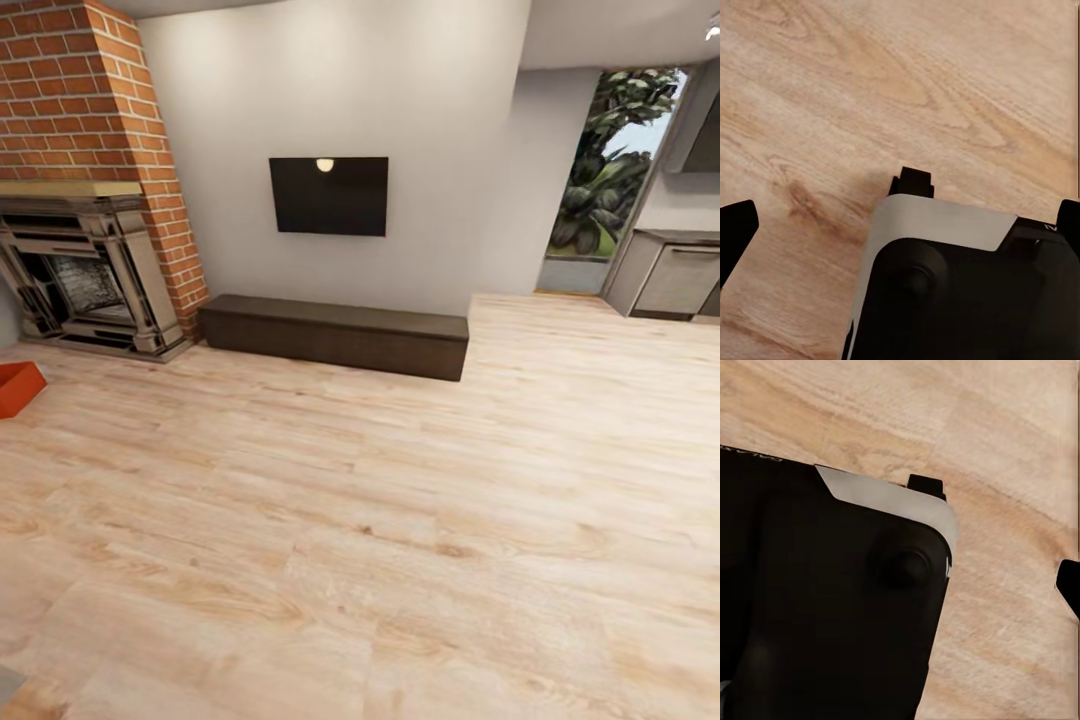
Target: Move the two storage containers from the living room to the garage. In the garage, place one container on the floor and stack the other container on top of it (either order is fine).
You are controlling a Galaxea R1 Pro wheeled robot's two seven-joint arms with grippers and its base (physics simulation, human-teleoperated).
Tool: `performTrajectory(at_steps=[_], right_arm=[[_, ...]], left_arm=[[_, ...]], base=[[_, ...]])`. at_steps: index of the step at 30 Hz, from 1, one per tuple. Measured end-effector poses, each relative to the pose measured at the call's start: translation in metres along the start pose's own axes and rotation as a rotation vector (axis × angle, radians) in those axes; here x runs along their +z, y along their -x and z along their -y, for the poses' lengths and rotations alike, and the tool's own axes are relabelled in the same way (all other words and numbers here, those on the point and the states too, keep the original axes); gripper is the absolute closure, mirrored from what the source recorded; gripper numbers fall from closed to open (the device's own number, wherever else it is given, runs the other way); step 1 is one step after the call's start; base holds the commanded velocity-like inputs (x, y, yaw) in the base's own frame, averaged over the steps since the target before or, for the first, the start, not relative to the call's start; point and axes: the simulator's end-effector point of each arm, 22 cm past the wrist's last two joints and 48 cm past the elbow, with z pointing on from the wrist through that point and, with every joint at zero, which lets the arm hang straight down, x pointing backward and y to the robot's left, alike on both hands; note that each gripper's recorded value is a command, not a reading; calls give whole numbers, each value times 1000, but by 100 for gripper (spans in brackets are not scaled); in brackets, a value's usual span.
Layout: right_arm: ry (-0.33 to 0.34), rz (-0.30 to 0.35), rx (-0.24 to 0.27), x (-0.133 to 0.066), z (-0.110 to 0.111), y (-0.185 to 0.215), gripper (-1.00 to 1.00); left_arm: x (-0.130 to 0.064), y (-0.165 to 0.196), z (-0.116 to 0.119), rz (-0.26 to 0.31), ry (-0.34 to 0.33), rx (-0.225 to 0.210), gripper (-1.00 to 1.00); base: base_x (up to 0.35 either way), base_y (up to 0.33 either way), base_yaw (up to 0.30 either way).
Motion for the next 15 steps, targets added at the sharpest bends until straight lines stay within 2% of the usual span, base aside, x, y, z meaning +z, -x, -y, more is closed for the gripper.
performTrajectory(at_steps=[15], right_arm=[[1,-2,0,0,-1,-1,-100]], left_arm=[[0,1,0,3,0,-1,-100]], base=[[322,0,0]])
